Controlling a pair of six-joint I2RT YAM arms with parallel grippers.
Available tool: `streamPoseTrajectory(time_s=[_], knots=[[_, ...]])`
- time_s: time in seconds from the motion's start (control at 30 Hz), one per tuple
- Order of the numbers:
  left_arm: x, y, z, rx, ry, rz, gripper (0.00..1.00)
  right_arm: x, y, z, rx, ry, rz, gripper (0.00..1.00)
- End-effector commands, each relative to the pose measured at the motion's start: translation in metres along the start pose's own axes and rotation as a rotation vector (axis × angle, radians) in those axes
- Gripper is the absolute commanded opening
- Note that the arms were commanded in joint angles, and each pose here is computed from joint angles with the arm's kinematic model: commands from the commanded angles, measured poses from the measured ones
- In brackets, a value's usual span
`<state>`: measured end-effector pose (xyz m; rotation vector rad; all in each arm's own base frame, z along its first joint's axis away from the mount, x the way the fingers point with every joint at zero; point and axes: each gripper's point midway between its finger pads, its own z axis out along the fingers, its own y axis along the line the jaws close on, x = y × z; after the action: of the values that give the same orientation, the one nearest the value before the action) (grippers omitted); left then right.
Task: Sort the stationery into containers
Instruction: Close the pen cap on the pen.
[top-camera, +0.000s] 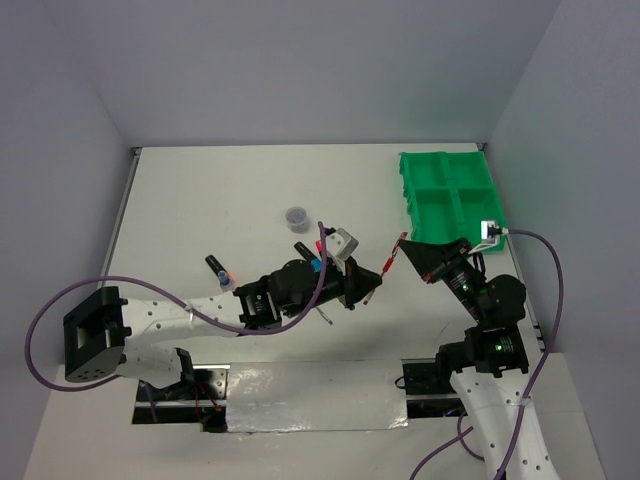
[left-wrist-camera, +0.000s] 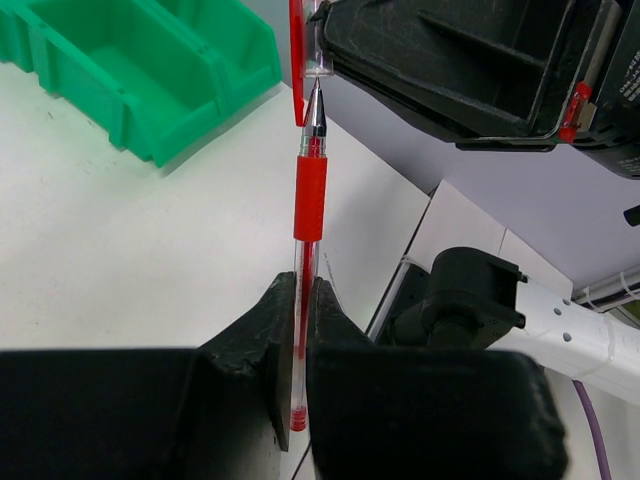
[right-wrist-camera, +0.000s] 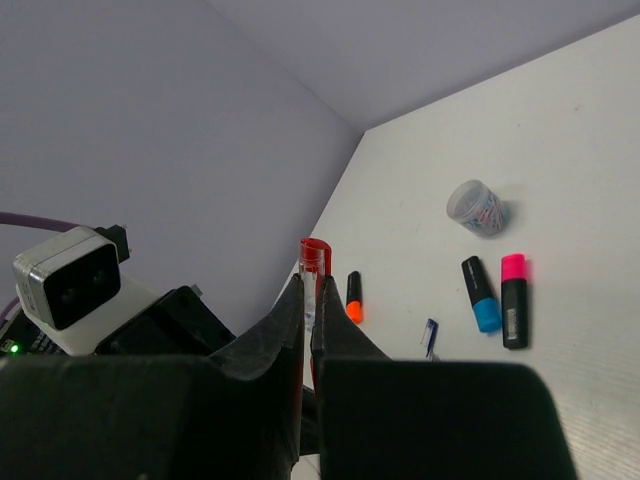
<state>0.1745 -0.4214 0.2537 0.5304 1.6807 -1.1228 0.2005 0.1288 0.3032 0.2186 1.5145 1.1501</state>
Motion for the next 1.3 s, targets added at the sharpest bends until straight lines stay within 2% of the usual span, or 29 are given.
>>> streamPoseTrajectory(time_s=[0.0,0.63,0.87,1.27], knots=[[-0.018,-0.008,0.003,0.036,-0.070,-0.026,0.00,-0.012,0.023,-0.003,-0.080,-0.034,-0.051,0.00],[-0.041,-0.009,0.015,0.011,-0.118,-0.063,0.00,0.005,0.010,-0.001,-0.095,0.011,-0.063,0.00],[-0.061,-0.014,0.015,0.012,-0.174,-0.051,0.00,0.023,-0.002,0.000,-0.087,0.084,-0.064,0.00],[-0.099,-0.018,0.007,0.014,-0.315,0.017,0.00,0.059,-0.014,-0.007,-0.121,0.203,0.035,0.00]])
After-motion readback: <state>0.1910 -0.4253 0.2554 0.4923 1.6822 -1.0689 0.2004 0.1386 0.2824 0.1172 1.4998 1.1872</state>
